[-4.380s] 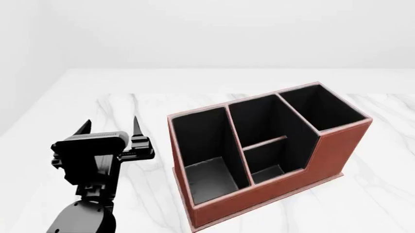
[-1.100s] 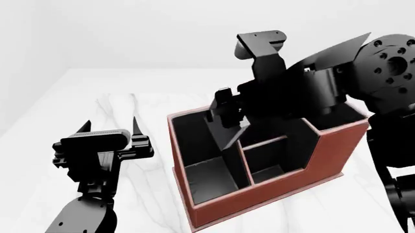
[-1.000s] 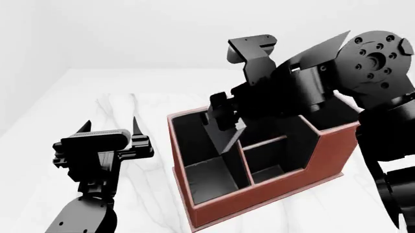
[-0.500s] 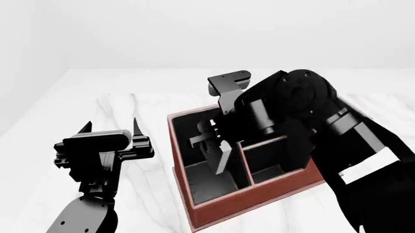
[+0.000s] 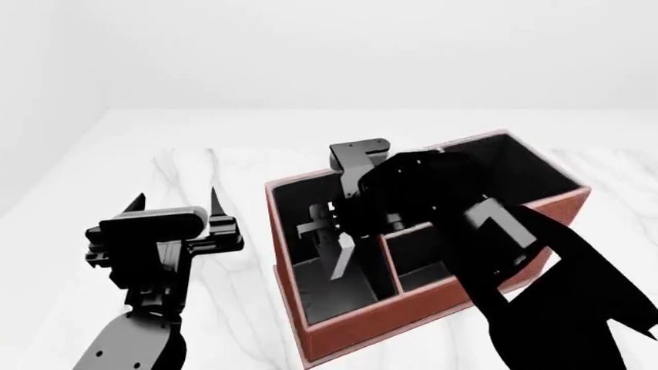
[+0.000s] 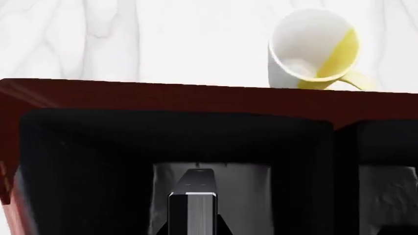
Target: Pick up the book and place it in the left compartment of the caddy.
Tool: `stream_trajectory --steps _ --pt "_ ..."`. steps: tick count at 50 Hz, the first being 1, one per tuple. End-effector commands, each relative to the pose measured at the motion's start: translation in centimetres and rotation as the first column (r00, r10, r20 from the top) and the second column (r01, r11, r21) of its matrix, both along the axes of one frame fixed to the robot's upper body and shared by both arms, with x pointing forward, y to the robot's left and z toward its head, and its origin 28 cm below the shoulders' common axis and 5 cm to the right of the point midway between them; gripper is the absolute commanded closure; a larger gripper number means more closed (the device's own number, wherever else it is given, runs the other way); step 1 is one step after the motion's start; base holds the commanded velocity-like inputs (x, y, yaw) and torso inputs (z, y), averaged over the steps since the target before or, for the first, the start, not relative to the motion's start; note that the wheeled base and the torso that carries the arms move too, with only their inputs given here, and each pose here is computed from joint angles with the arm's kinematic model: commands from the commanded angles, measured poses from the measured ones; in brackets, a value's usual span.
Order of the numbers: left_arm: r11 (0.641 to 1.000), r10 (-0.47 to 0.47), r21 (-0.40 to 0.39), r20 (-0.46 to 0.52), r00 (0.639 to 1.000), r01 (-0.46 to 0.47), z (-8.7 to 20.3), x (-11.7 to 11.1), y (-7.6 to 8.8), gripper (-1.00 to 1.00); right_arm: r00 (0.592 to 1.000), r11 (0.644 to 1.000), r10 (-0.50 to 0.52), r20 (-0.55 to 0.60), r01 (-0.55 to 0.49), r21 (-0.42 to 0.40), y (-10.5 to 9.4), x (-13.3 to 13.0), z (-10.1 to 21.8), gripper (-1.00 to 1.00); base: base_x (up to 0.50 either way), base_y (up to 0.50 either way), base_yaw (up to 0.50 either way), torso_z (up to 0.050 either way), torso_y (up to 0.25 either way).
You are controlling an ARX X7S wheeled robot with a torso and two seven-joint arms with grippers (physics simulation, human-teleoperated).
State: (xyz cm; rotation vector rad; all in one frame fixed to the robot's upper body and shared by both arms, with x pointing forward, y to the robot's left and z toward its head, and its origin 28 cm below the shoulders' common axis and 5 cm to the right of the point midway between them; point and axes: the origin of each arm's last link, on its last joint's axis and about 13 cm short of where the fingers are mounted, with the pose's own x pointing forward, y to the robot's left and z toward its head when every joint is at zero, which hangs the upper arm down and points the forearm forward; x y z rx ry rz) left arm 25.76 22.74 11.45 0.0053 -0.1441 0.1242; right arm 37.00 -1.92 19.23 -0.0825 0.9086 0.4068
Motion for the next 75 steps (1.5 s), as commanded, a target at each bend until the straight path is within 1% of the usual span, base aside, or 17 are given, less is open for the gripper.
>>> stream_trajectory --steps 1,18,36,38,40,41,51,60,64,65,68,69,71,73,75 --pt "1.0 -0.001 0.0 -0.005 1.0 0.001 -0.3 0.0 0.0 -1.0 1.0 1.0 0.013 -0.011 -0.013 0.021 0.0 0.7 -1.9 1.0 0.0 0.0 0.0 0.0 0.0" --pt "1.0 -0.006 0.002 -0.005 1.0 0.006 -0.3 0.0 -0.1 -1.0 0.999 1.0 0.026 -0.043 -0.026 0.014 -0.2 0.4 -3.2 1.0 0.0 0.0 0.0 0.001 0.001" --pt "1.0 -0.008 0.001 -0.003 1.0 0.008 -0.2 0.1 -0.1 -1.0 0.998 1.0 0.027 -0.056 -0.026 0.014 -0.2 0.3 -3.4 1.0 0.0 0.0 0.0 0.0 0.001" --pt "1.0 -0.009 0.002 -0.004 1.0 0.009 -0.2 0.1 -0.1 -1.0 0.997 0.999 0.029 -0.069 -0.026 0.034 -0.2 0.3 -3.2 1.0 0.0 0.0 0.0 0.0 0.0" --pt "1.0 -0.008 0.002 -0.005 1.0 0.008 -0.3 0.1 -0.1 -1.0 0.998 0.999 0.028 -0.06 -0.026 0.032 -0.2 0.4 -3.2 1.0 0.0 0.0 0.0 0.0 0.0" --pt "1.0 -0.008 0.002 -0.005 1.0 0.008 -0.4 0.1 -0.1 -1.0 0.997 0.999 0.028 -0.069 -0.026 0.038 -0.2 0.4 -3.1 -1.0 0.0 0.0 0.0 0.0 0.0" --pt "1.0 -0.007 0.002 -0.01 1.0 0.007 -0.5 0.1 -0.1 -1.0 0.998 0.998 0.031 -0.051 -0.029 0.047 0.0 0.5 -2.4 -1.0 0.0 0.0 0.0 0.0 0.0" --pt "1.0 -0.005 0.0 -0.009 1.0 0.005 -0.5 0.0 0.0 -1.0 0.999 0.999 0.024 -0.042 -0.023 0.029 0.0 0.5 -2.4 -1.0 0.0 0.0 0.0 0.0 0.0" --pt "1.0 -0.005 0.002 -0.01 1.0 0.005 -0.5 0.0 0.0 -1.0 0.999 0.999 0.019 -0.028 -0.018 0.032 0.0 0.7 -1.3 -1.0 0.0 0.0 0.0 0.0 0.0" --pt "1.0 -0.005 0.002 -0.01 1.0 0.005 -0.5 0.0 0.0 -1.0 1.0 1.0 0.015 0.0 -0.015 0.026 0.0 1.0 -0.3 -1.0 0.0 0.0 0.0 0.0 0.0" --pt "1.0 -0.005 0.001 -0.01 1.0 0.005 -0.5 0.0 0.0 -1.0 0.999 1.0 0.012 0.039 -0.013 0.027 -0.2 0.5 1.8 -1.0 0.0 0.0 0.0 0.0 0.0" --pt "1.0 -0.005 0.0 -0.009 1.0 0.005 -0.5 0.0 0.0 -1.0 0.998 0.999 0.017 0.053 -0.018 0.029 -0.5 -0.1 3.5 -1.0 0.0 0.0 0.0 0.0 0.0" --pt "1.0 -0.005 0.0 -0.009 1.0 0.005 -0.4 0.0 0.0 -1.0 0.997 0.999 0.03 0.072 -0.032 0.025 -0.8 -1.0 5.1 -1.0 0.0 0.0 0.0 0.005 0.005" --pt "1.0 -0.005 0.0 -0.009 1.0 0.005 -0.4 0.0 0.0 -1.0 0.993 0.999 0.027 0.118 -0.031 0.029 -1.1 -1.8 6.8 -1.0 0.0 0.0 0.0 0.0 0.0" --pt "1.0 -0.006 -0.001 -0.006 1.0 0.006 -0.3 -0.1 0.0 -1.0 0.986 0.999 0.027 0.163 -0.033 0.034 -1.6 -3.0 8.8 -1.0 0.0 0.0 0.0 0.0 0.0"
